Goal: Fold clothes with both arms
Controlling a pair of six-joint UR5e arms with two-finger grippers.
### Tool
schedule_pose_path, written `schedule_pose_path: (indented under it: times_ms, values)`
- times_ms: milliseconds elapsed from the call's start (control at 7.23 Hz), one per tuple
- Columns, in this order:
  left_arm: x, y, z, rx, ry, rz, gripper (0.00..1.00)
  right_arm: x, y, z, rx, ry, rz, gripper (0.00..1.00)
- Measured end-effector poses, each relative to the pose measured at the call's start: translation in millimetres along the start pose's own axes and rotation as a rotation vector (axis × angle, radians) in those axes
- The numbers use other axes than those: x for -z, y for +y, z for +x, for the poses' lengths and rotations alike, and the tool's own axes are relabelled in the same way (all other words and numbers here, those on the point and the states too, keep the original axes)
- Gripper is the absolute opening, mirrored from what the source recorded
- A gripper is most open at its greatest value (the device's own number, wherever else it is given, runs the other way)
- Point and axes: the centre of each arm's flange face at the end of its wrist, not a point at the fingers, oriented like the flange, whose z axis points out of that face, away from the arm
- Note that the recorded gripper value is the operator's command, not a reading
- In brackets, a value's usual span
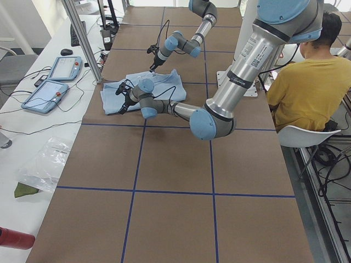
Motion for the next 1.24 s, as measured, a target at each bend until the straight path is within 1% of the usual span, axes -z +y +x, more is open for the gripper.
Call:
schedule_pose_path:
  times_ms: [138,553,1106,1244]
  values:
    - [-0.2,1.1,-0.9,0.0,-0.001,-0.002,1.0,-3.0,0.2,1.4,0.0,0.005,0.006,0.24]
    - [-0.4,3.1,-2.7,0.0,-0.003,-0.003,1.0,-4.3,1.0,1.7,-0.001,0.012,0.01,0.36]
    - [-0.6,4.1,-2.8,-0.001,-0.003,-0.005,1.0,-5.7,4.3,3.5,0.003,0.02,0.011,0.38]
    - [-0.6,4.0,-2.5,-0.001,-0.003,-0.004,1.0,-7.4,5.9,4.7,0.005,0.024,0.011,0.42]
